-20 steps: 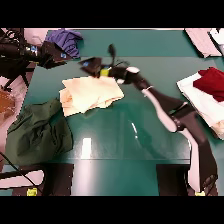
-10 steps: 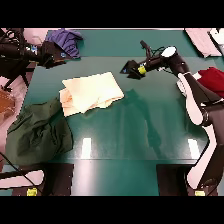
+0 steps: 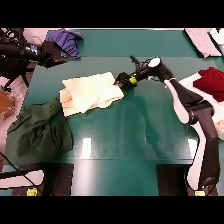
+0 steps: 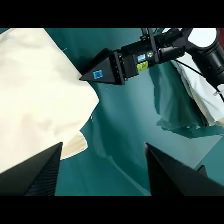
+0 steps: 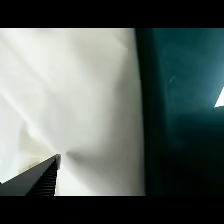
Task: Fold the shirts.
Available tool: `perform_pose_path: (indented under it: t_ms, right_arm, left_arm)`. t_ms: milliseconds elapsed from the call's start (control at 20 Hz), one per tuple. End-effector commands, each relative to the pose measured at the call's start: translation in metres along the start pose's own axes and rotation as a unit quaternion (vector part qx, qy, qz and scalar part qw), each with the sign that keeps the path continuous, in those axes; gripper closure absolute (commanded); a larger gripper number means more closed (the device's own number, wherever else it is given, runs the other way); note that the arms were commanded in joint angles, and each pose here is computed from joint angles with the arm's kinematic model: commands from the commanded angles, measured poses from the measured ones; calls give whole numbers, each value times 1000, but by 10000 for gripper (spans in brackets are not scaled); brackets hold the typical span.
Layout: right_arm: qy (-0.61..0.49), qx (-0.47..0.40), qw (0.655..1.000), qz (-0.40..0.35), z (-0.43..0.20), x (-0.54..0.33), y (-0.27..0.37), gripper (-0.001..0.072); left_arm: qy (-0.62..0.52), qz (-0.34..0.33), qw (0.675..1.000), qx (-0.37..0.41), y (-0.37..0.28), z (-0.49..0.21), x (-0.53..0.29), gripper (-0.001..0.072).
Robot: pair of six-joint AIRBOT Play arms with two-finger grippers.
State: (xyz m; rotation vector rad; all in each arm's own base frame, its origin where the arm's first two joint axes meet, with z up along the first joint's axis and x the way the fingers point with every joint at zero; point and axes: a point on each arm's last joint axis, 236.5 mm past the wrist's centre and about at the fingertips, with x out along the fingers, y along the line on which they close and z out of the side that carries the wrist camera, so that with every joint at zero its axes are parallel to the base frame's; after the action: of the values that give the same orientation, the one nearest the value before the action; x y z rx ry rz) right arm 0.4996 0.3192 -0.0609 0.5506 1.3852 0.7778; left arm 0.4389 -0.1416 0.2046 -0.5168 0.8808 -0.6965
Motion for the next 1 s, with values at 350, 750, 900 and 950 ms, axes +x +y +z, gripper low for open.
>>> perform_pose_path:
  t_ms: [350,750,900,950]
  right_arm:
    - [-6,-53,994,99,-19,66,97,691]
    - [-228,-38,970,78,83,-181,105,693]
    - [-348,25,936,41,108,-310,64,693]
    - [-382,56,922,33,109,-351,46,693]
  left_arm:
    - [1,0,1000,5,0,0,-1,93]
    - [6,-12,1000,0,-6,-3,-1,93]
    - [4,-21,1000,-2,-10,-2,-1,94]
    - [5,-23,1000,-3,-11,-2,-1,94]
